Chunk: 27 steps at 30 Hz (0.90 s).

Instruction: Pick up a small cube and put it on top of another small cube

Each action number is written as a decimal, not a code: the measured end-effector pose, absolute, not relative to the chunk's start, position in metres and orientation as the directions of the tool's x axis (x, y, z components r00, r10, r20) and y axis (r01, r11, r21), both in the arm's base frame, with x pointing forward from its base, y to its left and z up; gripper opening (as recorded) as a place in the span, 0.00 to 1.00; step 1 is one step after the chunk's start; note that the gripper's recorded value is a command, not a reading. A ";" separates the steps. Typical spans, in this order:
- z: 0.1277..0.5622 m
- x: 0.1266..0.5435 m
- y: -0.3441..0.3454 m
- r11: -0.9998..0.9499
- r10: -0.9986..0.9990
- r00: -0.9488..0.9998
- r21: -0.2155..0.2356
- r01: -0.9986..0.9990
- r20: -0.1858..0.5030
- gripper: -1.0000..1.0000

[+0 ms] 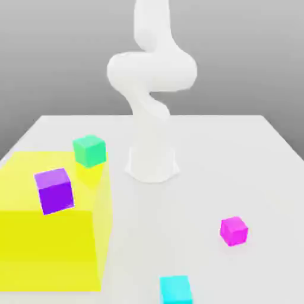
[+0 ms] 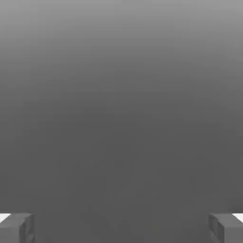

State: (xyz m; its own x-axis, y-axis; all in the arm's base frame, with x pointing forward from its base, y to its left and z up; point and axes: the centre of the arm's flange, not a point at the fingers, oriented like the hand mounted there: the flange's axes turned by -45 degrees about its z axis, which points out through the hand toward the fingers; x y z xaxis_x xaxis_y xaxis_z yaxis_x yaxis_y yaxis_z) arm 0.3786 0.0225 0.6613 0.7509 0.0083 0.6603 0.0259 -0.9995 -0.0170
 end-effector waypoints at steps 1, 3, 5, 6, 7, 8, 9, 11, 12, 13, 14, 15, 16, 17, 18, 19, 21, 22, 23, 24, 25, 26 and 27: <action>0.637 0.392 0.034 -0.999 0.021 0.775 -0.020 0.043 0.631 0.50; 0.587 0.412 0.057 -0.997 0.047 0.819 -0.025 0.075 0.573 0.50; 0.537 0.424 0.081 -0.994 0.077 0.855 -0.027 0.105 0.512 0.50; 0.513 0.427 0.092 -0.992 0.092 0.872 -0.028 0.120 0.481 0.50; 0.488 0.429 0.104 -0.990 0.107 0.886 -0.029 0.135 0.450 0.50; 0.464 0.429 0.114 -0.988 0.124 0.899 -0.029 0.150 0.419 0.50; 0.440 0.427 0.125 -0.986 0.140 0.911 -0.029 0.164 0.388 0.50; 0.393 0.420 0.145 -0.981 0.173 0.930 -0.027 0.192 0.324 0.50; 0.369 0.414 0.154 -0.978 0.189 0.938 -0.026 0.206 0.291 0.50; 0.346 0.406 0.162 -0.975 0.206 0.944 -0.024 0.220 0.258 0.50; 0.324 0.398 0.170 -0.972 0.223 0.948 -0.022 0.234 0.225 0.50; 0.302 0.388 0.177 -0.969 0.239 0.952 -0.019 0.248 0.192 0.50; 0.281 0.377 0.183 -0.965 0.255 0.954 -0.017 0.261 0.158 0.50; 0.260 0.364 0.188 -0.961 0.272 0.954 -0.013 0.275 0.124 0.50; 0.240 0.349 0.197 -0.954 0.299 0.950 -0.010 0.301 0.090 0.50; 0.221 0.336 0.198 -0.951 0.308 0.950 -0.006 0.309 0.057 0.50; 0.192 0.319 0.200 -0.946 0.324 0.946 -0.001 0.324 0.014 0.50; 0.181 0.316 0.201 -0.946 0.325 0.946 -0.001 0.325 0.007 0.50; 0.171 0.315 0.201 -0.945 0.326 0.945 -0.001 0.326 0.003 0.50; 0.162 0.315 0.201 -0.945 0.326 0.945 -0.002 0.326 0.002 0.50; 0.152 0.314 0.201 -0.945 0.326 0.945 -0.002 0.326 0.001 0.50; 0.143 0.314 0.201 -0.945 0.326 0.945 -0.002 0.326 0.000 0.50; 0.133 0.313 0.201 -0.945 0.327 0.945 -0.002 0.327 0.000 0.50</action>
State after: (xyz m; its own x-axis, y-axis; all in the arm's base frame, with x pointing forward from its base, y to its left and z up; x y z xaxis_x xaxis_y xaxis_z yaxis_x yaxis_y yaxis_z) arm 0.3130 0.2006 0.1331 0.9451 0.3268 -0.0004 0.3268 -0.9451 -0.0024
